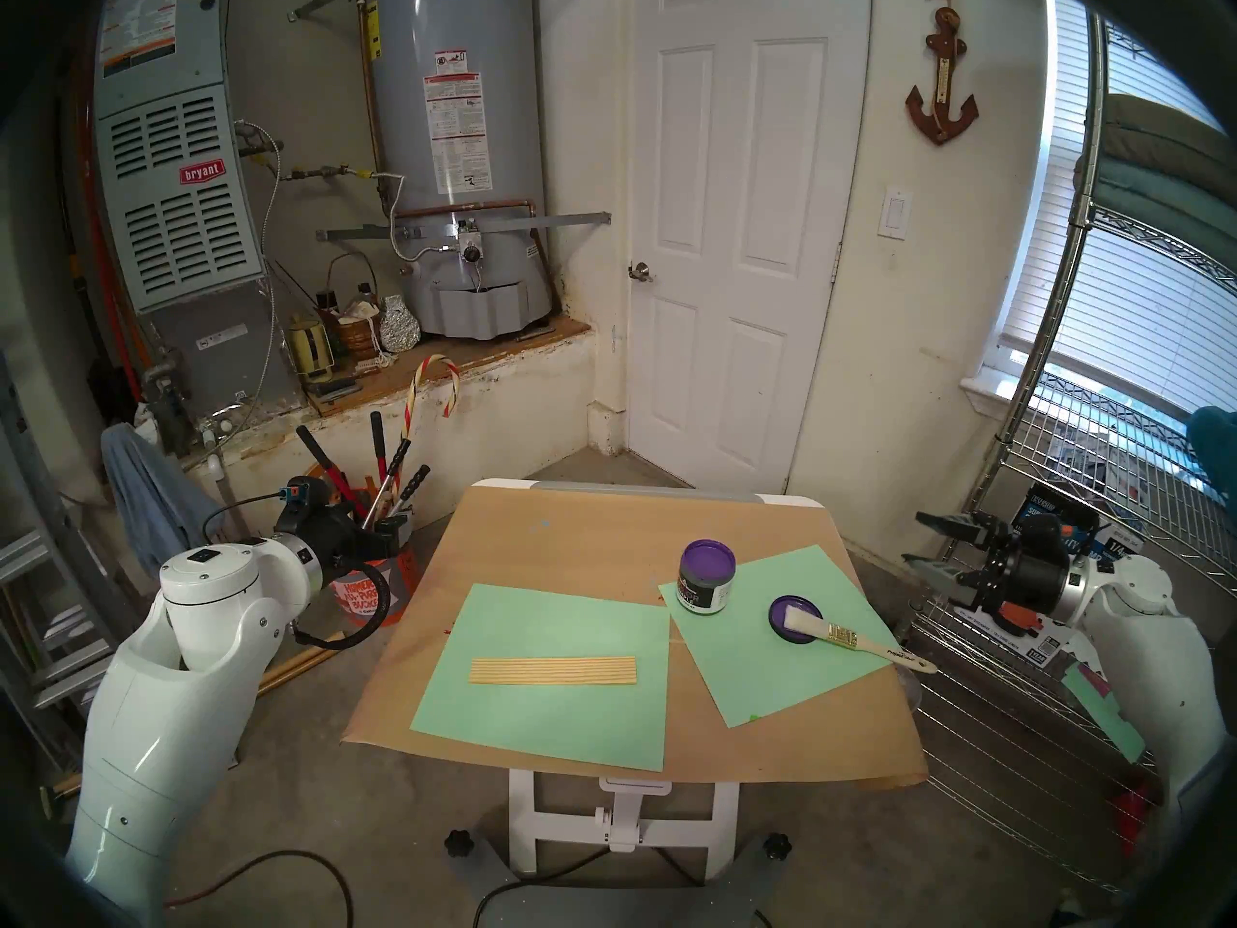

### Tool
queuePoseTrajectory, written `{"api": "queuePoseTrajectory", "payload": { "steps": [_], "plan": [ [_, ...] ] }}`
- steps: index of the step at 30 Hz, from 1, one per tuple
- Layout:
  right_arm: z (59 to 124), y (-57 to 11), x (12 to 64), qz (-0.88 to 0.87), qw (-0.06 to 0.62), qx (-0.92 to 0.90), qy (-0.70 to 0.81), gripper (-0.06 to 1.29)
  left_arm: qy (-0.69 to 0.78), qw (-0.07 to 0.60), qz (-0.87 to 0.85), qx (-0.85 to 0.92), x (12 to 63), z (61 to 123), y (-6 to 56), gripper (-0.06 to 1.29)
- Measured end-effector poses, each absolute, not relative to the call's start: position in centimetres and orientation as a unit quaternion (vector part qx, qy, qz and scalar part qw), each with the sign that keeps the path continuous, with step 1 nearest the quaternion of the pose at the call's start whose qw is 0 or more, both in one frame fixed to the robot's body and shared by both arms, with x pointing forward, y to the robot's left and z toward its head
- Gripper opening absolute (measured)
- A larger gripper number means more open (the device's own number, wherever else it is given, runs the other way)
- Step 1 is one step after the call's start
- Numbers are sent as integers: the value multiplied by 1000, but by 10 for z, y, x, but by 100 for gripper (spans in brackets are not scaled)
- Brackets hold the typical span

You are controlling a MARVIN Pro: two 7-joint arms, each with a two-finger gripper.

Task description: Pick up brush, dip the brush into paint, and paint the wood

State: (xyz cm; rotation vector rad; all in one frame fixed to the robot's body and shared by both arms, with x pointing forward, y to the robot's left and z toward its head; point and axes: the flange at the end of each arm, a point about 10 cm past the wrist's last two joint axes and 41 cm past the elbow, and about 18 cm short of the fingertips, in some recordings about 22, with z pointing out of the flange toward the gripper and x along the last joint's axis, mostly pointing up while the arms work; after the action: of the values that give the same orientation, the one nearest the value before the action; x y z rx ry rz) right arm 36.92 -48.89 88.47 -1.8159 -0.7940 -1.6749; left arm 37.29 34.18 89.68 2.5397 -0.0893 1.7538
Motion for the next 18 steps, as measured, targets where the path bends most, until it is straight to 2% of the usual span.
{"api": "queuePoseTrajectory", "payload": {
  "steps": [18],
  "plan": [
    [848,-537,308,-594,323,-729,-108,119,-29,27,566,823,373,896,342,126]
  ]
}}
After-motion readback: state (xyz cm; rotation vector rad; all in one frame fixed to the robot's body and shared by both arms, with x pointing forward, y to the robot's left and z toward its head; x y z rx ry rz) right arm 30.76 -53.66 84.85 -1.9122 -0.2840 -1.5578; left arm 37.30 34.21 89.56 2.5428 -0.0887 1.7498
